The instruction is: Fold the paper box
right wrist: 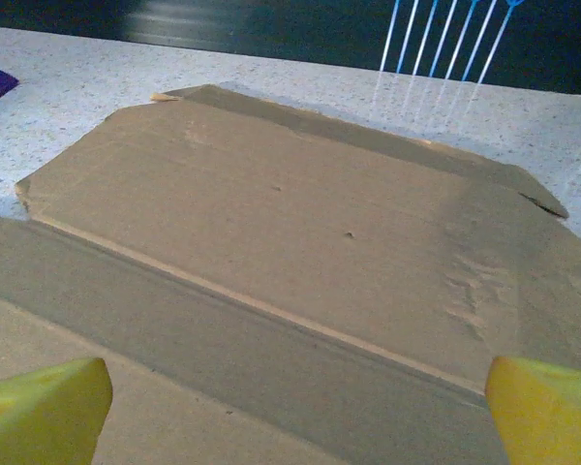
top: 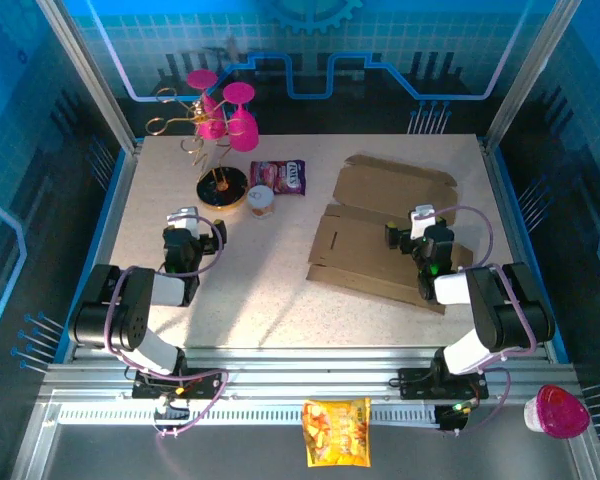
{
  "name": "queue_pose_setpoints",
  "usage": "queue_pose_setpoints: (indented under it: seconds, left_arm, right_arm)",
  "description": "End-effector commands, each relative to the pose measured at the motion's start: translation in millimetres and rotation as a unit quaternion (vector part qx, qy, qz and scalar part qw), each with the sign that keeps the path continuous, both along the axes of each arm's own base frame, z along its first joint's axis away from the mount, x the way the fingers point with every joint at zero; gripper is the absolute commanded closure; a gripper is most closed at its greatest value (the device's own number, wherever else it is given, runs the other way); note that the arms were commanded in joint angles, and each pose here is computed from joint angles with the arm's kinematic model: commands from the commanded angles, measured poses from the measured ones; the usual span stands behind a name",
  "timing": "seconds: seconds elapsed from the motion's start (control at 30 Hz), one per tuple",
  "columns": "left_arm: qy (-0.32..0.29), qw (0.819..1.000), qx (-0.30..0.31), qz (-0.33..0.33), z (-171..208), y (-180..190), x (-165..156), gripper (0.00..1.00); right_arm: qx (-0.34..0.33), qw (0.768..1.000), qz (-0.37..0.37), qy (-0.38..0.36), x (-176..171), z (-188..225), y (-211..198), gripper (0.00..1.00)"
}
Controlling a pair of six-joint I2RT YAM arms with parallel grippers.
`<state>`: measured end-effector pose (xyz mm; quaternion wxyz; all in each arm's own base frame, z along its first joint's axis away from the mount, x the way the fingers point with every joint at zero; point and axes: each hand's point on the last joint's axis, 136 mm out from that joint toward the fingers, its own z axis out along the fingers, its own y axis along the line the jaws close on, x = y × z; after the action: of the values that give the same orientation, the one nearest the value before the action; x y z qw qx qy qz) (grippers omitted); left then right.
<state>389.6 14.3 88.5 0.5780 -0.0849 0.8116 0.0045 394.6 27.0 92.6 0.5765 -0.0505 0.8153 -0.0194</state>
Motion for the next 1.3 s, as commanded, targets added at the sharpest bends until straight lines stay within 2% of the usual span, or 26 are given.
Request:
queue_pose_setpoints:
  seconds: [0.0, 0.53, 0.73, 0.83, 0.87, 0.9, 0.93, 0.97, 1.0, 1.03, 1.1, 1.13, 1.17, 1.2, 1.23, 1.27]
  left_arm:
    - [-0.012, 1.000, 0.008, 0.001, 8, 1, 5, 0.01]
    - [-0.012, 1.000, 0.008, 0.001, 9, 1, 5, 0.01]
    - [-0.004, 0.999, 0.008, -0.032, 7, -10, 8, 0.01]
    - [-0.007, 1.000, 0.009, -0.029, 7, -8, 7, 0.00]
    - [-0.020, 1.000, 0.011, -0.020, 13, -6, 3, 0.01]
    - [-0.030, 0.999, 0.019, -0.002, 20, -2, -2, 0.00]
    - [-0.042, 0.998, 0.034, 0.030, 33, 4, -8, 0.00]
    - [-0.049, 0.996, 0.053, 0.050, 47, 4, -13, 0.01]
    - [-0.056, 0.995, 0.066, 0.054, 62, 0, -17, 0.01]
    - [-0.066, 0.994, 0.058, 0.068, 81, -2, -20, 0.01]
    - [-0.084, 0.992, 0.008, 0.090, 117, -5, -26, 0.01]
    - [-0.086, 0.987, -0.046, 0.131, 133, 2, -32, 0.01]
    - [-0.067, 0.976, -0.125, 0.164, 140, 4, -40, 0.01]
    - [-0.029, 0.956, -0.216, 0.197, 142, 4, -54, 0.01]
    - [0.008, 0.933, -0.286, 0.218, 141, 0, -68, 0.01]
    - [0.018, 0.922, -0.328, 0.207, 141, -9, -69, 0.01]
  right_arm:
    - [0.004, 1.000, 0.009, -0.007, 4, 6, 1, 0.00]
    - [0.004, 1.000, 0.009, -0.007, 4, 6, 0, 0.00]
    - [0.004, 1.000, 0.010, -0.007, 5, 7, 1, 0.00]
    - [0.000, 0.999, -0.016, -0.031, -3, 12, -6, 0.00]
    - [-0.005, 0.997, -0.051, -0.054, -10, 21, -16, 0.00]
    - [-0.005, 0.997, -0.050, -0.063, -18, 22, -15, 0.00]
    - [-0.027, 0.993, -0.060, -0.095, -24, 37, -10, 0.00]
    - [-0.057, 0.987, -0.101, -0.115, -31, 53, -14, 0.00]
    - [-0.070, 0.983, -0.109, -0.128, -34, 69, -11, 0.00]
    - [-0.075, 0.980, -0.114, -0.142, -36, 89, -7, 0.00]
    - [-0.048, 0.975, -0.136, -0.170, -34, 140, -5, 0.00]
    - [-0.013, 0.971, -0.166, -0.170, -34, 169, -9, 0.00]
    - [0.033, 0.970, -0.191, -0.148, -34, 187, -15, 0.00]
    - [0.105, 0.972, -0.181, -0.107, -33, 205, -12, 0.00]
    - [0.172, 0.971, -0.154, -0.059, -35, 216, -6, 0.00]
    - [0.227, 0.962, -0.151, -0.026, -38, 221, -4, 0.00]
